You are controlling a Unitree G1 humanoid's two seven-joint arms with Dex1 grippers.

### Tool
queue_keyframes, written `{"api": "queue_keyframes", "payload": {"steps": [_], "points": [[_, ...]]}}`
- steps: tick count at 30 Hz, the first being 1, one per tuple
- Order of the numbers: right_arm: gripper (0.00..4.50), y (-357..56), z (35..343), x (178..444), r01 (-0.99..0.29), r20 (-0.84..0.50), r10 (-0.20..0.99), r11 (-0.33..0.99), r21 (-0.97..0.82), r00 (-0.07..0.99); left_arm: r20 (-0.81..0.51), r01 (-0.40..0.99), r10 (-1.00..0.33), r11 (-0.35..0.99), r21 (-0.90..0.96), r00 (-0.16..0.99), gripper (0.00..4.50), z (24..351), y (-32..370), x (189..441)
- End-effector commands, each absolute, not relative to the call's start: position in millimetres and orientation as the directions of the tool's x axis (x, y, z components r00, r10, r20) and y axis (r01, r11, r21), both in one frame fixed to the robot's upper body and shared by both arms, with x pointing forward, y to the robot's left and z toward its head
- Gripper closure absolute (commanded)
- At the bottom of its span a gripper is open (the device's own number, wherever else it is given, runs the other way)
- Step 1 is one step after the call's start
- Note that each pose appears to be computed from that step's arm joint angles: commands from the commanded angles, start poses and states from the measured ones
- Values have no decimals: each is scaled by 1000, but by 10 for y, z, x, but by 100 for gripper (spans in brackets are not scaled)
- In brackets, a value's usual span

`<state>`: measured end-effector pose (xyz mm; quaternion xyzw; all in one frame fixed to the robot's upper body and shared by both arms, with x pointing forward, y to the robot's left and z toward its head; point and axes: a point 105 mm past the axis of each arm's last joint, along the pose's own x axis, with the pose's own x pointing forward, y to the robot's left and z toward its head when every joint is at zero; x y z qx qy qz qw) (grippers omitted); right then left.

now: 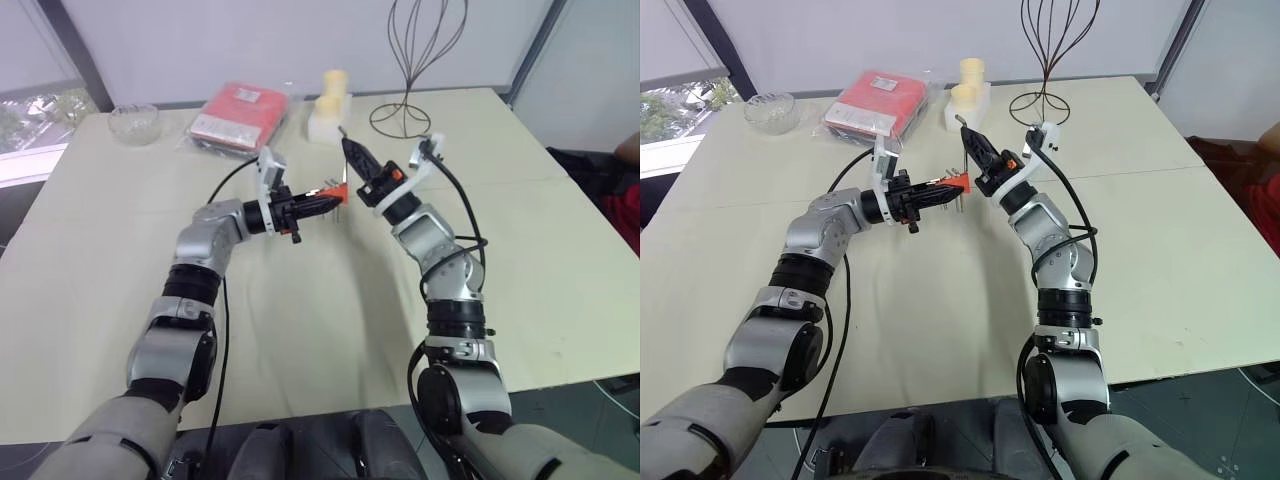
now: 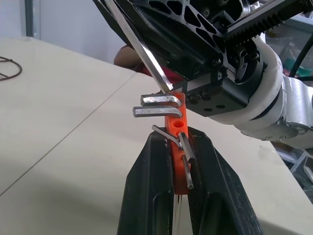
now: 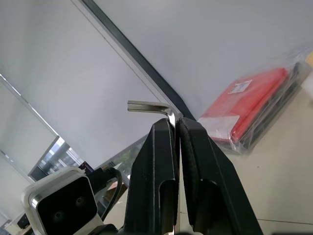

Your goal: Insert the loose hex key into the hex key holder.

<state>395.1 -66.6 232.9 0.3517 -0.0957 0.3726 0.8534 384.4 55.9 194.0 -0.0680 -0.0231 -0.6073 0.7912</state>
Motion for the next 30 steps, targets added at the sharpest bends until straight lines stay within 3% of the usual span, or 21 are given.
{"api": "queue_keyframes", "payload": {"steps": [1,18,30], "points": [[444,-641,2419,3905,-731,460,574,460,504,678,180,966,-950,260,-5,257,450,2226,564,3858],[444,-652,2323,3915,-724,436,582,485,491,686,213,966,-943,258,-21,257,450,2304,537,3850],[444,-622,2408,3844,-819,424,706,536,205,568,216,962,-938,268,-47,272,450,2328,600,3860]]}}
